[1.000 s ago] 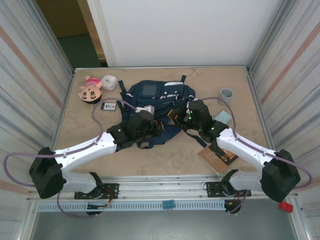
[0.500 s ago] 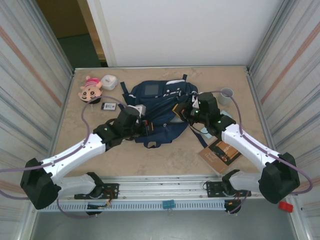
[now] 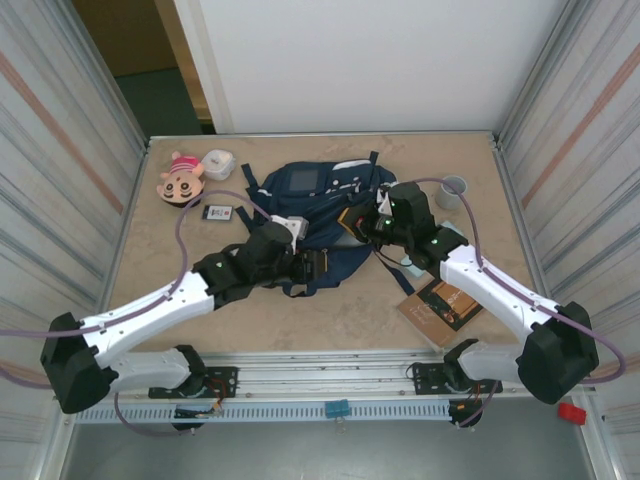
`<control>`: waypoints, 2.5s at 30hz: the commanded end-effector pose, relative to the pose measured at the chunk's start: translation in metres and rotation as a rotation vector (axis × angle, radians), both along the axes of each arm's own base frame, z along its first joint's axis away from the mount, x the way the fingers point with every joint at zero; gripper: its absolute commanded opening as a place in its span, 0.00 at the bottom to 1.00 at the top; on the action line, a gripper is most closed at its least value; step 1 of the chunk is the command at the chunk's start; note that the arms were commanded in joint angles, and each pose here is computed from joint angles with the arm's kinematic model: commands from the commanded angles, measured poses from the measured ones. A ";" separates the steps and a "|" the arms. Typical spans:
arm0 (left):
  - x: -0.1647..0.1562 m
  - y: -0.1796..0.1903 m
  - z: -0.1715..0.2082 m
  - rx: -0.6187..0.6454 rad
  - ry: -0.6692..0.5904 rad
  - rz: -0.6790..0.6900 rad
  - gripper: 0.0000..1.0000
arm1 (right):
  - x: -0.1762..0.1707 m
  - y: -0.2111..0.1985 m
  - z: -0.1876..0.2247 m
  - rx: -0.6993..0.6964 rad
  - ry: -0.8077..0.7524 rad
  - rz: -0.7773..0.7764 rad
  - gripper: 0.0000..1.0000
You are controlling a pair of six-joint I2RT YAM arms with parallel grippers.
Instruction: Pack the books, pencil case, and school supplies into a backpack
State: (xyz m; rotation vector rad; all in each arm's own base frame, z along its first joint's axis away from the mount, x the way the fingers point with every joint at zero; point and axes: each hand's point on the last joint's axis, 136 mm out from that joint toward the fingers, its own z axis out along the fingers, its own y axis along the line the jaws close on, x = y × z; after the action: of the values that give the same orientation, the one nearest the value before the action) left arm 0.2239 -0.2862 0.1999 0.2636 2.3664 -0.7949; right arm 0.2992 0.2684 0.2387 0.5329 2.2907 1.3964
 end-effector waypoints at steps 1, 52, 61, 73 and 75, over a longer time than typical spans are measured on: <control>0.015 0.006 0.008 0.047 -0.041 0.121 0.51 | 0.006 0.011 0.055 0.096 -0.124 -0.001 0.03; 0.008 0.012 0.008 -0.185 -0.013 -0.158 0.00 | 0.025 -0.022 0.016 0.040 -0.055 0.181 0.50; 0.016 -0.023 0.028 -0.311 -0.036 -0.186 0.00 | 0.000 0.015 -0.019 0.109 0.024 -0.015 0.69; 0.023 0.044 -0.011 -0.086 -0.030 -0.033 0.00 | 0.020 -0.032 -0.001 -0.004 -0.049 0.150 0.01; 0.023 0.057 -0.017 -0.047 -0.044 -0.015 0.00 | 0.022 -0.043 0.008 -0.013 -0.057 0.195 0.01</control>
State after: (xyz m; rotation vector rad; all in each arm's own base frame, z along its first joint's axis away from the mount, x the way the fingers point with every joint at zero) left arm 0.2490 -0.2532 0.1903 0.2695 2.2946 -0.9571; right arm 0.3194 0.2365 0.2185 0.4776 2.3713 1.4529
